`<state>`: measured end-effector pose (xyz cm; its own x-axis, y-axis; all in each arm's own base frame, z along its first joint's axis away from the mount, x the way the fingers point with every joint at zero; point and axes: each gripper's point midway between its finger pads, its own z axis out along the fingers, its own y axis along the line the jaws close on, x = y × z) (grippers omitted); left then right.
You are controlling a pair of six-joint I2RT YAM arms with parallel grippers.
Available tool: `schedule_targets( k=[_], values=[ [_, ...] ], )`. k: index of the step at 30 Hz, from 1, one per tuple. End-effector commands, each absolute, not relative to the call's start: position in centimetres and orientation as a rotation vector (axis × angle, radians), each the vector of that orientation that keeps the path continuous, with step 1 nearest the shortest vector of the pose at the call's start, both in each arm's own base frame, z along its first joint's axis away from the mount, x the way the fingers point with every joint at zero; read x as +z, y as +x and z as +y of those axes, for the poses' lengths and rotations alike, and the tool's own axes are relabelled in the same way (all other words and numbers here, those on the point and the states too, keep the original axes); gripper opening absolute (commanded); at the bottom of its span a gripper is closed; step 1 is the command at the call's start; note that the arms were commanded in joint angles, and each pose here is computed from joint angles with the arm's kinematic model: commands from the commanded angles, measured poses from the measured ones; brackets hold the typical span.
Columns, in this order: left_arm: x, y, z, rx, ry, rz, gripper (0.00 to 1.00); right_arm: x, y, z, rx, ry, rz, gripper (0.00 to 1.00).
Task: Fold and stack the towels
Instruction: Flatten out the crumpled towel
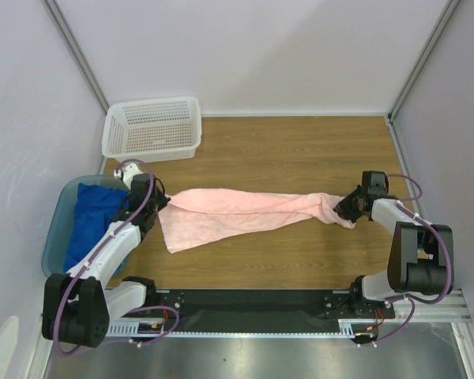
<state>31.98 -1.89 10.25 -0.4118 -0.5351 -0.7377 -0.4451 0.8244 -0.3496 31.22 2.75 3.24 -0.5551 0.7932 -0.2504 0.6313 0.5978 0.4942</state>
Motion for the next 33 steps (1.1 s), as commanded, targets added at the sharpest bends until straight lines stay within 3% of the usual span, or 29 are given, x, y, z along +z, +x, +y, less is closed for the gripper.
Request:
schedule_targets(
  k=[1, 2, 9, 15, 24, 26, 27, 28, 29, 30, 32, 33],
  values=[
    [11.4, 32.2, -1.8, -0.133, -0.727, 2.020, 0.00, 4.2, 32.2, 2.6, 0.462, 1.076, 2.363, 0.06],
    [11.4, 32.2, -1.8, -0.133, -0.725, 2.019, 0.00, 4.4, 31.9, 2.6, 0.445, 1.077, 2.377, 0.00],
    [12.2, 32.4, -1.8, -0.144, -0.715, 1.995, 0.00, 13.3, 33.7, 1.0, 0.292, 0.873, 2.209, 0.00],
    [12.4, 32.2, -1.8, -0.148, -0.709, 1.989, 0.00, 20.6, 33.9, 2.8, 0.324, 0.556, 2.023, 0.00],
    [12.5, 31.7, -1.5, -0.139, -0.718, 1.974, 0.00, 18.1, 29.3, 7.5, 0.534, 0.201, 2.122, 0.04],
    [12.4, 31.6, -1.5, -0.143, -0.721, 1.971, 0.00, 15.6, 28.0, 7.3, 0.514, 0.257, 2.280, 0.19],
    [12.4, 31.6, -1.5, -0.145, -0.721, 1.971, 0.00, 14.8, 27.8, 6.7, 0.469, 0.304, 2.332, 0.40],
    [12.3, 31.6, -1.5, -0.145, -0.719, 1.977, 0.00, 14.5, 27.4, 6.4, 0.442, 0.338, 2.403, 0.43],
    [12.2, 31.6, -1.6, -0.147, -0.720, 1.977, 0.00, 14.4, 27.3, 6.1, 0.420, 0.359, 2.428, 0.52],
    [12.2, 31.6, -1.6, -0.146, -0.718, 1.978, 0.00, 14.4, 27.4, 5.4, 0.363, 0.394, 2.436, 0.71],
    [11.9, 31.5, -1.6, -0.145, -0.722, 1.987, 0.00, 15.8, 28.1, 5.0, 0.351, 0.458, 2.417, 0.84],
    [11.8, 31.5, -1.6, -0.146, -0.725, 1.988, 0.00, 16.3, 28.4, 4.9, 0.358, 0.493, 2.399, 0.95]
  ],
)
